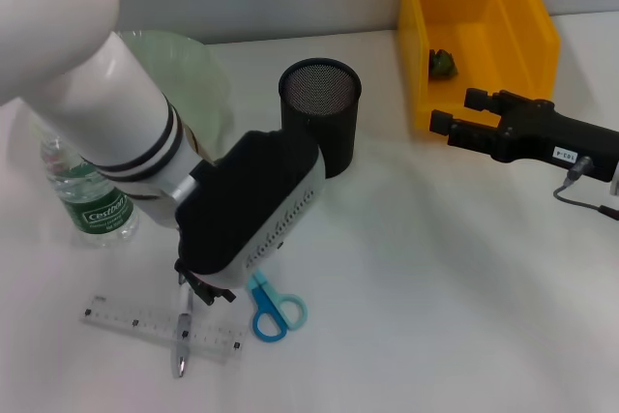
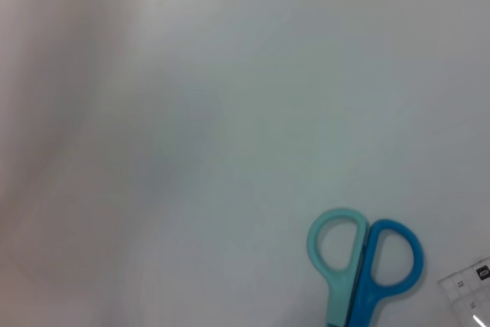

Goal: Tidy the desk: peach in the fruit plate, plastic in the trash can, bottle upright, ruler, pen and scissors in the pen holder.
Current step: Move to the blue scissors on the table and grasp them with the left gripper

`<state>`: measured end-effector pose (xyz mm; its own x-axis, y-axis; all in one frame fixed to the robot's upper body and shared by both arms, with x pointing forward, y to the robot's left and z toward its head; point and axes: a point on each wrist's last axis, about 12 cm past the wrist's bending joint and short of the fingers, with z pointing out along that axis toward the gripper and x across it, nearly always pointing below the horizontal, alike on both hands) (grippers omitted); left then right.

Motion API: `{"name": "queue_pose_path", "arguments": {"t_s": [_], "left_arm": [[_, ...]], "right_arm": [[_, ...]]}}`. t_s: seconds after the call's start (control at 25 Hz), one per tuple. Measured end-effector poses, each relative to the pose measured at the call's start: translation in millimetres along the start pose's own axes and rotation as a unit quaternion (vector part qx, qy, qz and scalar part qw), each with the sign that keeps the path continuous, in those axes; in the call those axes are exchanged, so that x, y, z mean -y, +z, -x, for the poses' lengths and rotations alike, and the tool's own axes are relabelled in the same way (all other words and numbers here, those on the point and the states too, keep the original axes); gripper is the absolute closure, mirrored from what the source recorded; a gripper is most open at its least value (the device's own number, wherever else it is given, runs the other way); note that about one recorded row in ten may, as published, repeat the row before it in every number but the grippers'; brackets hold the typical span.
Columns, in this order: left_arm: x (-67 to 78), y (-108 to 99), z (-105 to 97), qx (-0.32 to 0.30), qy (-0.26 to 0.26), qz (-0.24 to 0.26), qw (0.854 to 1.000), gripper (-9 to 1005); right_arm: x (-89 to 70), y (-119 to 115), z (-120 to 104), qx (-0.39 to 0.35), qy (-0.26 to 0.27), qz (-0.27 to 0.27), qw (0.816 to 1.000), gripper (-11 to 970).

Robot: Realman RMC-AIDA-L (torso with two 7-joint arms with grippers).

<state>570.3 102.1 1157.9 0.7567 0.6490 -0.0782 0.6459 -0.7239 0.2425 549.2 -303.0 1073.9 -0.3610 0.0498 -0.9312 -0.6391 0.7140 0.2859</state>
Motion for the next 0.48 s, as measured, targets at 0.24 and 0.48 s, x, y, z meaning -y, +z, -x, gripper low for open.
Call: {"name": "queue_pose_path", "arguments": {"t_s": [0.24, 0.48], "left_arm": [[-1.4, 7, 7, -0.010, 0.015, 0.000, 1.000, 196], [-2.4, 12, 6, -0.013, 0.012, -0.004, 1.000, 197]], "right_arm": [[-1.1, 5, 3, 0.001, -0.008, 0.007, 1.000, 143], [-1.4, 6, 5, 0.002, -0.010, 0.009, 1.000, 143]]}}
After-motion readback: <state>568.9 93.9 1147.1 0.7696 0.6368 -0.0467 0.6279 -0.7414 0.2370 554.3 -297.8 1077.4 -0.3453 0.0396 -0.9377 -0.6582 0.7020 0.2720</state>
